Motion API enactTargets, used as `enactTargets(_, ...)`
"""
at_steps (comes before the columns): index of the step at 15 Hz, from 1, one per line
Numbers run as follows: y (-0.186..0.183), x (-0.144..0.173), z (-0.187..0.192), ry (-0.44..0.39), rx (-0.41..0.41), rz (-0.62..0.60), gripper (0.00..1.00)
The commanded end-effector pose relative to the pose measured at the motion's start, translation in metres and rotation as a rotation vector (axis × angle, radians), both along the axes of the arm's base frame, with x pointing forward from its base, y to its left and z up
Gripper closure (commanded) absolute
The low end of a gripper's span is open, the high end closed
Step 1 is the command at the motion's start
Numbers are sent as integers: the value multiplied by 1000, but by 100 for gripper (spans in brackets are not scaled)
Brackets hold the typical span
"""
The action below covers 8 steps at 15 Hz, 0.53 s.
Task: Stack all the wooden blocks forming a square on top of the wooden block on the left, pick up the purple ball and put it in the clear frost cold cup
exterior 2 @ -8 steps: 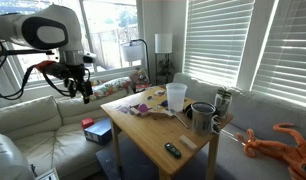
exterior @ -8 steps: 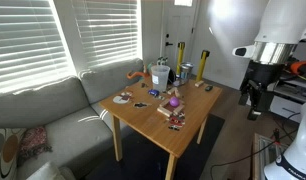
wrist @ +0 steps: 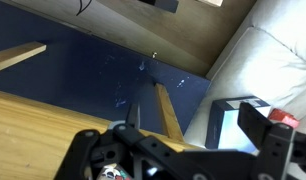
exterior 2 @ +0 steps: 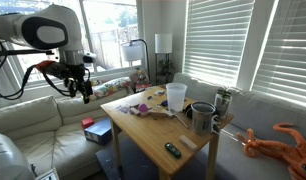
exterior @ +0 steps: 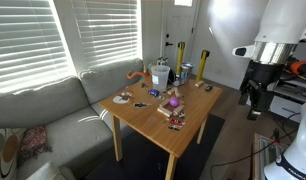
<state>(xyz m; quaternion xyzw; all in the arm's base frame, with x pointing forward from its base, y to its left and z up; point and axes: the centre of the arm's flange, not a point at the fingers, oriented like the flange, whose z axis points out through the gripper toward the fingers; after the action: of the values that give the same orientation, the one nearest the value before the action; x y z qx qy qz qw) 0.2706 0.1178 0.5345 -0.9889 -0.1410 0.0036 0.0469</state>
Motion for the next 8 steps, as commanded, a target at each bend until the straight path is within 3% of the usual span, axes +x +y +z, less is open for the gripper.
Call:
enactTargets(1, -14, 23, 8, -17, 10, -103, 0)
enactTargets(3, -32, 47, 13, -50, -5, -149, 0)
enactTargets(8, -52, 109, 17, -147, -41, -116, 0)
